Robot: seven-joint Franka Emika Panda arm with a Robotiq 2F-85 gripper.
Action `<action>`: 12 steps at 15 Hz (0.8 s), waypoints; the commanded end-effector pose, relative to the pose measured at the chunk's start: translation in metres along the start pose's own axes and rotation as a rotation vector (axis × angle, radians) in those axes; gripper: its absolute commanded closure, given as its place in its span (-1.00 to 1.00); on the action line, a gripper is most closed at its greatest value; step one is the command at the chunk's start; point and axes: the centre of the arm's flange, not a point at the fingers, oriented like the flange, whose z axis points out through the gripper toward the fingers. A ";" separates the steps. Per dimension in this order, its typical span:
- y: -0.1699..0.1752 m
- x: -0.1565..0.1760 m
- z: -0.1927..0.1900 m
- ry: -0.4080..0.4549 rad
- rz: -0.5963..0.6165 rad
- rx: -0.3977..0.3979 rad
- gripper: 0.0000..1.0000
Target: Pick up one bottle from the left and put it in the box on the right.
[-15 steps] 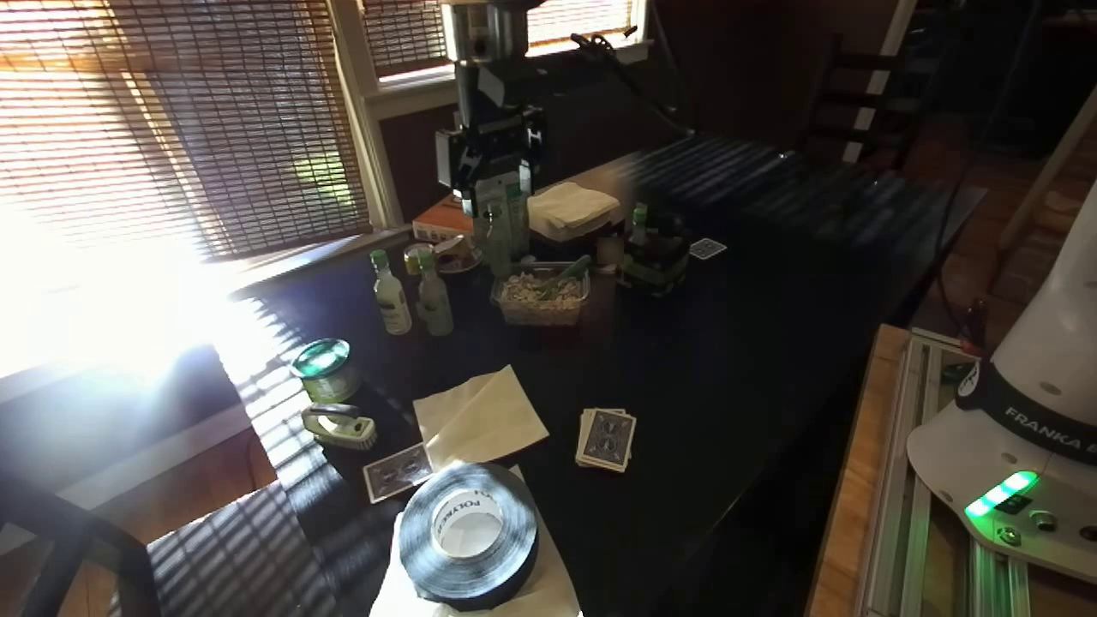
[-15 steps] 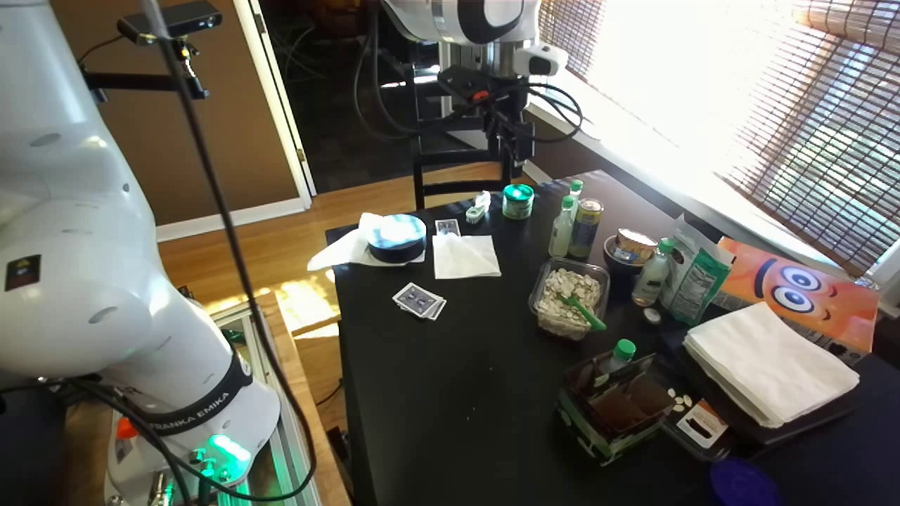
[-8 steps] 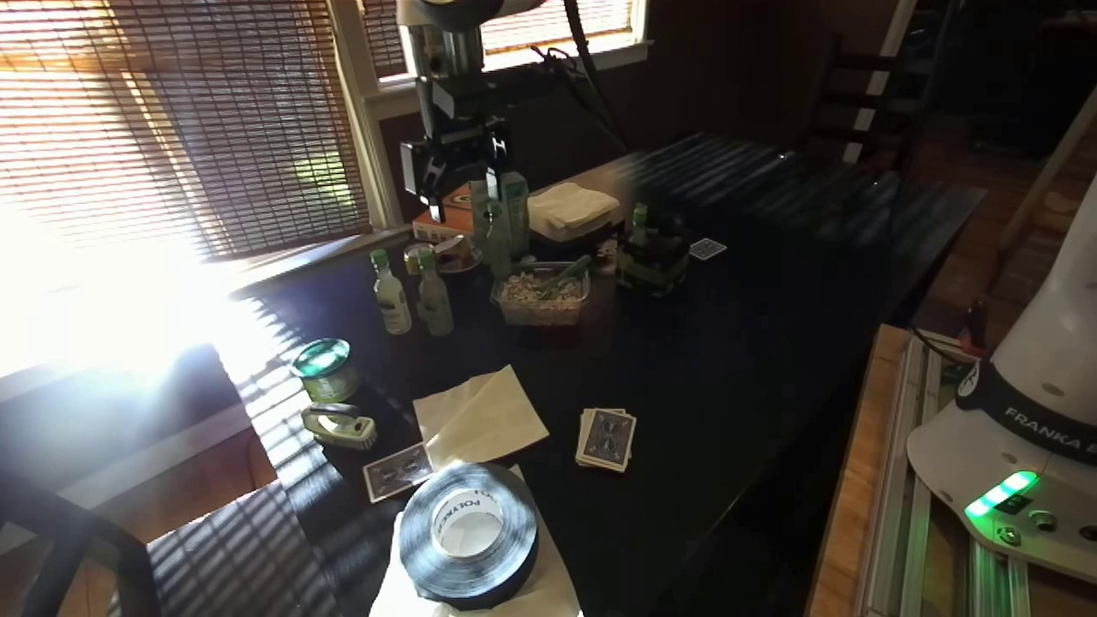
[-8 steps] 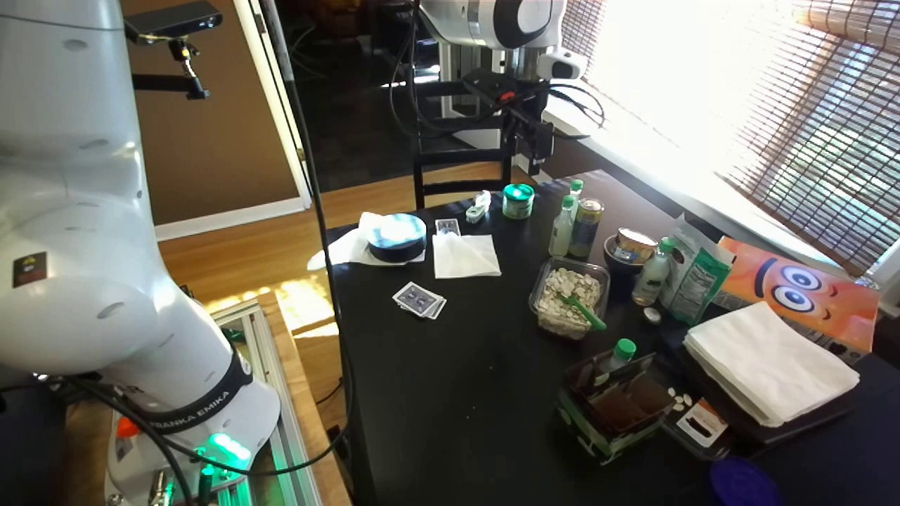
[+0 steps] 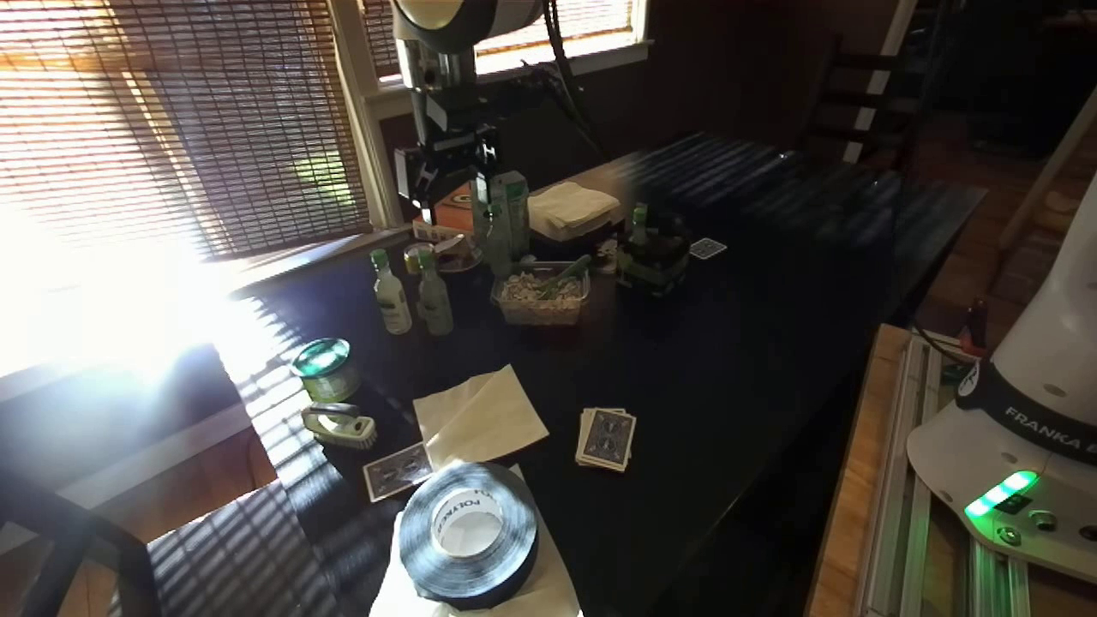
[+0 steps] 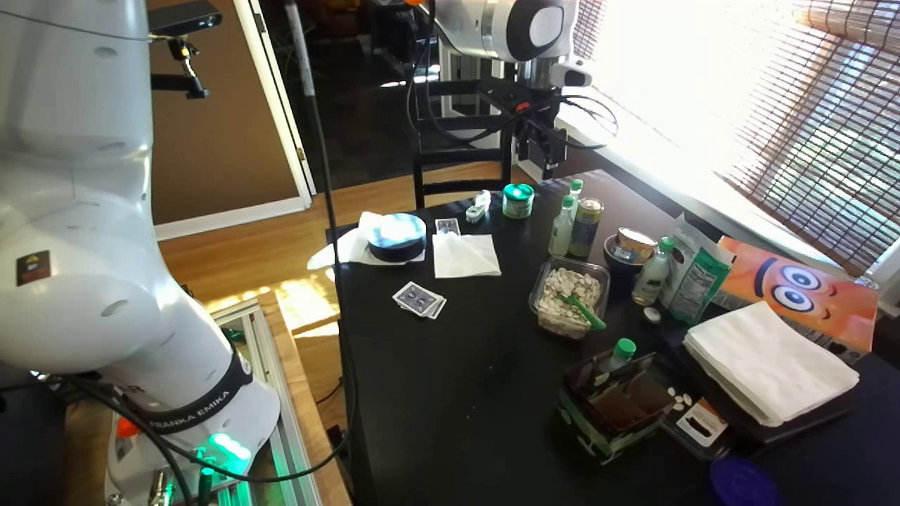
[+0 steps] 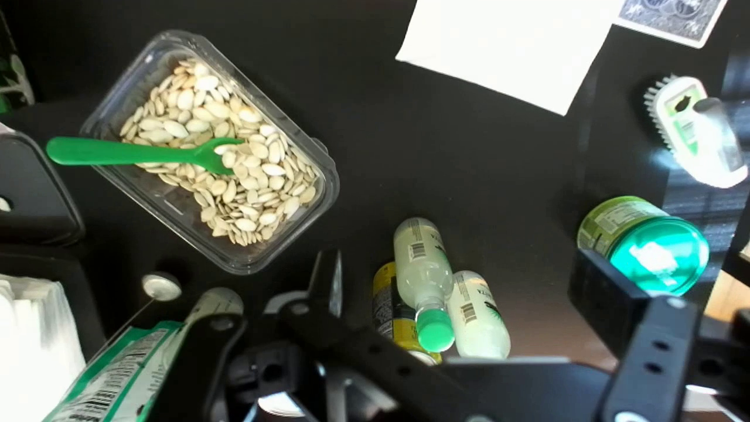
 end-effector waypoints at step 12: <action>-0.020 0.064 0.083 0.011 -0.108 0.051 -1.00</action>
